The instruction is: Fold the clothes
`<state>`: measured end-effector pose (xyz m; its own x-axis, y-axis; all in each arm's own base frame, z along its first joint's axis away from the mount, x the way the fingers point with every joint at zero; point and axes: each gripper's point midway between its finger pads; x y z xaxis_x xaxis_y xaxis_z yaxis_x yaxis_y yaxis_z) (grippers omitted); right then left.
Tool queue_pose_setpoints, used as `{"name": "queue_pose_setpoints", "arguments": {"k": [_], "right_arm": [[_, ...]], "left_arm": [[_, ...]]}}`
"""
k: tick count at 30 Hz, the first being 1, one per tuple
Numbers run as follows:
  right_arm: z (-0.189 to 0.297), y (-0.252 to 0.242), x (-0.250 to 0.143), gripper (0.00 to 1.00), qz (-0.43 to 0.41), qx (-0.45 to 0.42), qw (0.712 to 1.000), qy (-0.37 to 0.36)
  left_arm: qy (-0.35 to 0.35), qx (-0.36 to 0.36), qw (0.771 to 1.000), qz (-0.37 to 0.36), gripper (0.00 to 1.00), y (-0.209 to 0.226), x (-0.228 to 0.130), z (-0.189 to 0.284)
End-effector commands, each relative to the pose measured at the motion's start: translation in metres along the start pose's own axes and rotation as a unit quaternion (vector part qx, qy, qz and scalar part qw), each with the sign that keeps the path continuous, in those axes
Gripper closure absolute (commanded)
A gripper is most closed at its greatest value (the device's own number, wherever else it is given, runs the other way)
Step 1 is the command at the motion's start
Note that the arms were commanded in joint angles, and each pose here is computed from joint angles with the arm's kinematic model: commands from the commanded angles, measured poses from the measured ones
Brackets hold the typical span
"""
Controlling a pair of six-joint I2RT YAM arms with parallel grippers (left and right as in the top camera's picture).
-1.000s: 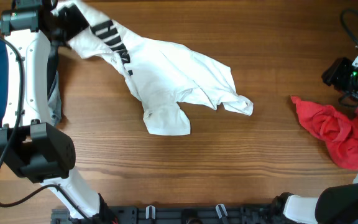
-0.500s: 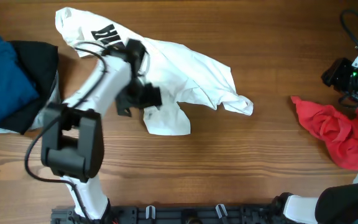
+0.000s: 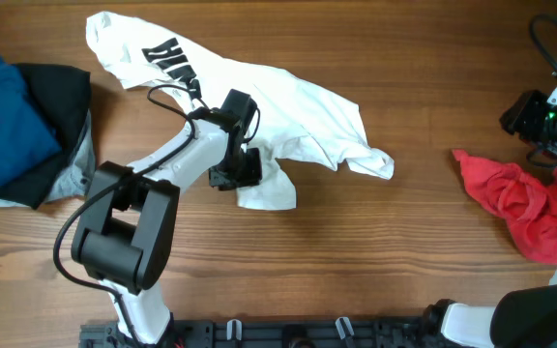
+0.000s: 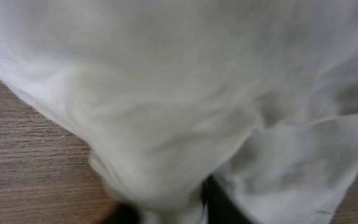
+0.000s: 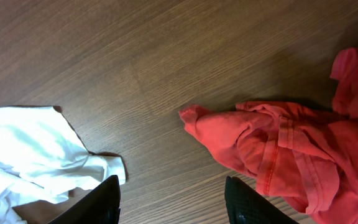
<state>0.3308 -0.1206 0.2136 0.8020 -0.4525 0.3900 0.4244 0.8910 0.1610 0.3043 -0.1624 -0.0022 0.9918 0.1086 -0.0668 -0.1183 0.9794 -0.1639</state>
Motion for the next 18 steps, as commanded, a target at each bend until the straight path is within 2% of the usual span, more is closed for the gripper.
{"name": "queue_pose_setpoints", "arguments": {"k": [1, 4, 6, 9, 11, 15, 18], "right_arm": [[-0.004, 0.0, -0.003, 0.46, 0.01, -0.002, 1.0, 0.007], [-0.004, 0.0, -0.003, 0.46, 0.01, -0.001, 1.0, 0.006], [-0.004, 0.008, -0.004, 0.47, 0.012, 0.023, 1.0, 0.009], [-0.005, 0.033, -0.01, 0.5, 0.06, 0.072, 0.995, 0.018], [-0.012, 0.055, -0.024, 0.51, 0.112, 0.089, 0.989, 0.037], [-0.028, 0.1, -0.07, 0.49, 0.197, 0.116, 0.969, 0.093], [-0.044, 0.131, -0.117, 0.46, 0.245, 0.137, 0.949, 0.143]], "left_arm": [[0.004, 0.027, 1.0, 0.01, 0.96, 0.021, -0.003, 0.001], [-0.054, 0.065, 0.996, 0.034, 0.96, 0.048, 0.013, 0.048], [-0.111, 0.079, 0.989, 0.06, 0.96, 0.068, 0.024, 0.097], [-0.21, 0.063, 0.97, 0.103, 0.96, 0.094, 0.032, 0.176], [-0.278, 0.042, 0.95, 0.135, 0.96, 0.113, 0.027, 0.223], [-0.343, 0.032, 0.921, 0.184, 0.96, 0.145, 0.006, 0.271], [-0.342, 0.039, 0.915, 0.209, 0.96, 0.16, -0.011, 0.278]]}}
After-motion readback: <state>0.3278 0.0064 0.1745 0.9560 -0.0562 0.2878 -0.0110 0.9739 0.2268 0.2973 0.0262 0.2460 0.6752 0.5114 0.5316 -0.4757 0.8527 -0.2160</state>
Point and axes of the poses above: each gripper's point midway between its finger pads, its own z axis back along the fingers, its own y axis along the line the jaws close on, x = y × z, and after that the axes turned 2 degrees about z, right-handed
